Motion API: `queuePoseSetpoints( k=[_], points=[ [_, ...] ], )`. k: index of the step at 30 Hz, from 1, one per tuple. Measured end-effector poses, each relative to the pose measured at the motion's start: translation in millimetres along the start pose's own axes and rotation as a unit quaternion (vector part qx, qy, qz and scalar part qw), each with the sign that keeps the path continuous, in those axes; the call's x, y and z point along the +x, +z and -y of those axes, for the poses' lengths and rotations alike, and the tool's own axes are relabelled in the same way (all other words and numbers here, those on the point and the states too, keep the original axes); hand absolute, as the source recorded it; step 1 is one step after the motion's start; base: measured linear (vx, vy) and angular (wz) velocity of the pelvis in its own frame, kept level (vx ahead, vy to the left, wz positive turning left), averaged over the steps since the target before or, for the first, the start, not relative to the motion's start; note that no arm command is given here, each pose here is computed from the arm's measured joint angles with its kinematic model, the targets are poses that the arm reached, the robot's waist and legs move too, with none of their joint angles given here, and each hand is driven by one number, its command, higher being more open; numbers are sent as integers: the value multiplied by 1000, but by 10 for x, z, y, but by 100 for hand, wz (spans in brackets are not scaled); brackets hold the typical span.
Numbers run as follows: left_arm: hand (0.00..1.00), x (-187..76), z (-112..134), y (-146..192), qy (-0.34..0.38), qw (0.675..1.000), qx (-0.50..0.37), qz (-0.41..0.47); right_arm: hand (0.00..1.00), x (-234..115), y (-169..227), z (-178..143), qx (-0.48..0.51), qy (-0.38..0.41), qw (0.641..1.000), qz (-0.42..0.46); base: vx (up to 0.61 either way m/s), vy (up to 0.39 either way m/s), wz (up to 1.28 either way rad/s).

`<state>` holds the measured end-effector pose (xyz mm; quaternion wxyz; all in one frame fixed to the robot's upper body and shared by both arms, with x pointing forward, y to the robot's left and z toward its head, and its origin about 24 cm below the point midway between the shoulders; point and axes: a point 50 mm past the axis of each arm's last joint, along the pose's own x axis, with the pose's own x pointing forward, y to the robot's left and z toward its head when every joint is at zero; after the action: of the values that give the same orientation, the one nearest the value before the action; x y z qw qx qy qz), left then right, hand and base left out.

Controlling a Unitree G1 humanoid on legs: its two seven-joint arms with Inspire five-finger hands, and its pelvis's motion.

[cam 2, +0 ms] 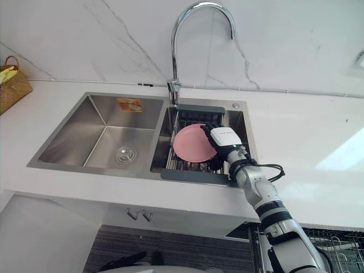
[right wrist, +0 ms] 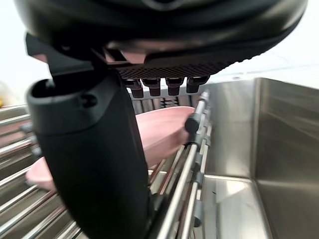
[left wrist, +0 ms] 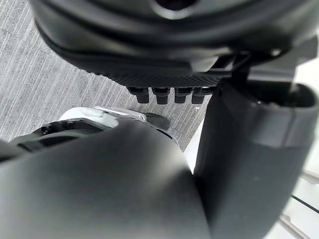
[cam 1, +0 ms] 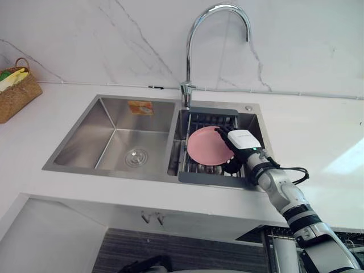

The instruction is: Walk over to the sink, pick up the cup, carry it to the dishwasher, place the cup inside the dishwasher, then close the dishwasher door

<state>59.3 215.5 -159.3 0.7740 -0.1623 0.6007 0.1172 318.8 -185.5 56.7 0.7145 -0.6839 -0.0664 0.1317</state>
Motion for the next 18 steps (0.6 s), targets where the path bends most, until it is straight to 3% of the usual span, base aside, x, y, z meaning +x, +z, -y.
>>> queuePoseSetpoints(
  k=[18],
  points=[
    [100,-10,-14,10,-18,1000,1,23,100,-139,-52,-63,-88,-92,989,70,-13,6,4]
  ],
)
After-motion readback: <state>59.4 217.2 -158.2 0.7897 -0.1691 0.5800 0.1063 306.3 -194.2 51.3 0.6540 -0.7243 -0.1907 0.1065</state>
